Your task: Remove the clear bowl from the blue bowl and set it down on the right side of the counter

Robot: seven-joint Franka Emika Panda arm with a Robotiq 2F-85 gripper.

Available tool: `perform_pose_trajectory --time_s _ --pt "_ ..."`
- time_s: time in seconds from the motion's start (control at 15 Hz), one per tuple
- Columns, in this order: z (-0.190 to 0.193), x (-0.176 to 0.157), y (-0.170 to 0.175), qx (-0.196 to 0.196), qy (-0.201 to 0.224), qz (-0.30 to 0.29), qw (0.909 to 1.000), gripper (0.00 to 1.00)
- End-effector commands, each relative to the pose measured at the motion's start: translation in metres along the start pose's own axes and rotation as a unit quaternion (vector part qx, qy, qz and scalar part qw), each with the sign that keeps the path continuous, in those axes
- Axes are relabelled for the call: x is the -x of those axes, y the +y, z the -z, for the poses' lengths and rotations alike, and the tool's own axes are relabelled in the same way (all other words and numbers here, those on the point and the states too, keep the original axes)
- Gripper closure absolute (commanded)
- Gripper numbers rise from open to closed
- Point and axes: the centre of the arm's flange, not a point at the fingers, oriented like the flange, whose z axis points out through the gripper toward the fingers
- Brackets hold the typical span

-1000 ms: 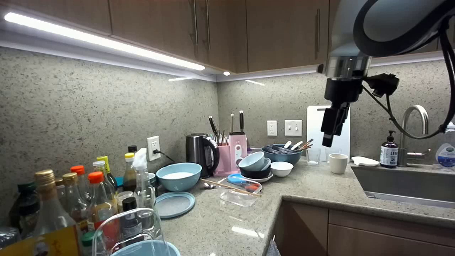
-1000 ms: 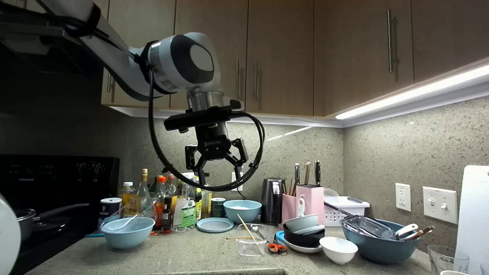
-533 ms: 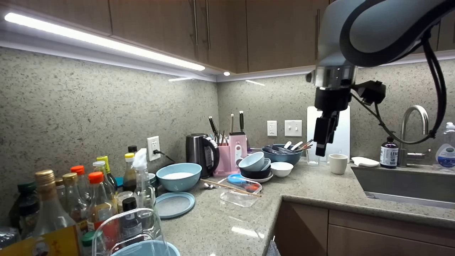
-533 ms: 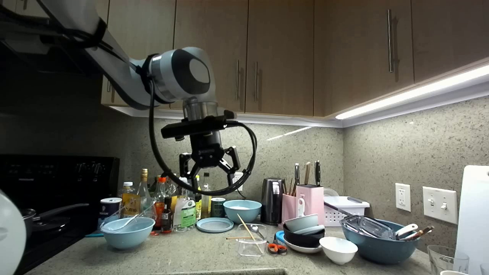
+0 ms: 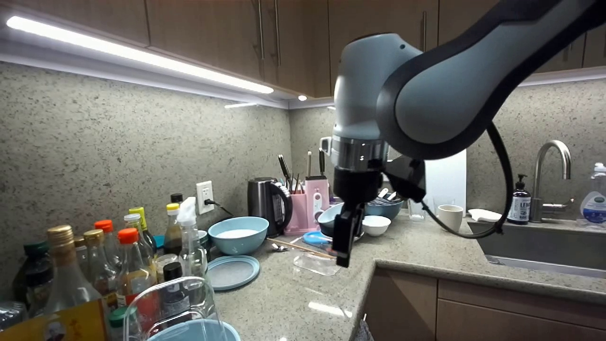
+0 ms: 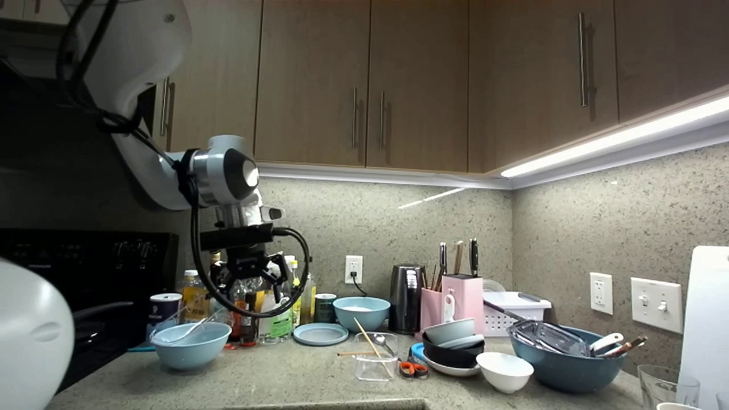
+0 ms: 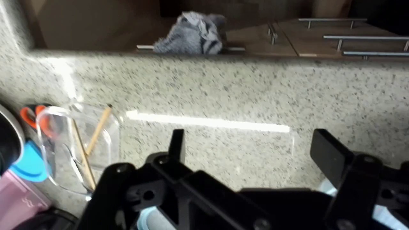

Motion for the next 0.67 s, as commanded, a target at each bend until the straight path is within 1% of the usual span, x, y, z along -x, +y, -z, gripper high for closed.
perform_pose_trajectory --time_s 0.0,0.07,0.13,0.27,0.6 --pt "-0.021 -0.045 -0.038 0.005 0.073 0.000 0.9973 0.00" --pt "-0.020 -0.050 -0.041 0.000 0.091 -0.003 0.9958 0.00" --pt "-0.011 -0.033 -0.036 -0.007 0.064 0.003 0.9979 0.00" --pt "-0.016 -0.042 -0.040 -0.012 0.078 0.001 0.9969 0.00" --pt "-0.016 -0.046 -0.039 -0.012 0.081 -0.001 0.9967 0.00"
